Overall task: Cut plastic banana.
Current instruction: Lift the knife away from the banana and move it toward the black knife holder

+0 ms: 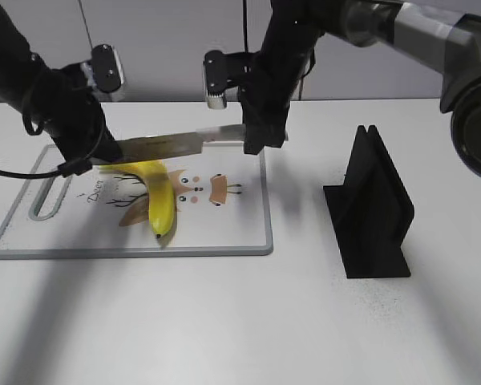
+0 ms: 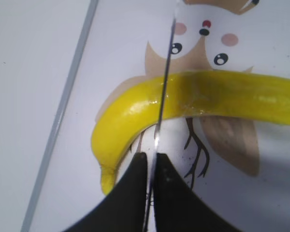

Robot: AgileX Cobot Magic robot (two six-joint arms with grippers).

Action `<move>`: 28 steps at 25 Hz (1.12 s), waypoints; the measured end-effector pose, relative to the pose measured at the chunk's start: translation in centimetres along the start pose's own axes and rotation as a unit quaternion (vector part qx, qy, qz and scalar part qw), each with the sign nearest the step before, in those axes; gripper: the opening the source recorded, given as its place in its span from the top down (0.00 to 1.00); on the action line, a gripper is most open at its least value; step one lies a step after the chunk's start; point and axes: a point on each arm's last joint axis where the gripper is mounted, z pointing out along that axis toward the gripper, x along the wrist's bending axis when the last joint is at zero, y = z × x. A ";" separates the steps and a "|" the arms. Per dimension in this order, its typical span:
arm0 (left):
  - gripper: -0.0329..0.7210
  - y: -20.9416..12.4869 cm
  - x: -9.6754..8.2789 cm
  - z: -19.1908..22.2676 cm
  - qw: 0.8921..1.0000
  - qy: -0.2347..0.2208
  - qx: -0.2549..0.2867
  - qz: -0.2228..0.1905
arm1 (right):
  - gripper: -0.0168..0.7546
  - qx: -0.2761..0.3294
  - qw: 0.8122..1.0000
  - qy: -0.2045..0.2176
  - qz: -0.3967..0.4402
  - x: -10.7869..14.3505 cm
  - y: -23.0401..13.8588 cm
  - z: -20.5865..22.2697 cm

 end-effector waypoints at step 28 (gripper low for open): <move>0.07 4.1 1.2 -12.2 0.965 0.172 -0.123 -0.157 | 0.77 -0.053 0.997 -0.045 0.029 1.6 1.8 -9.6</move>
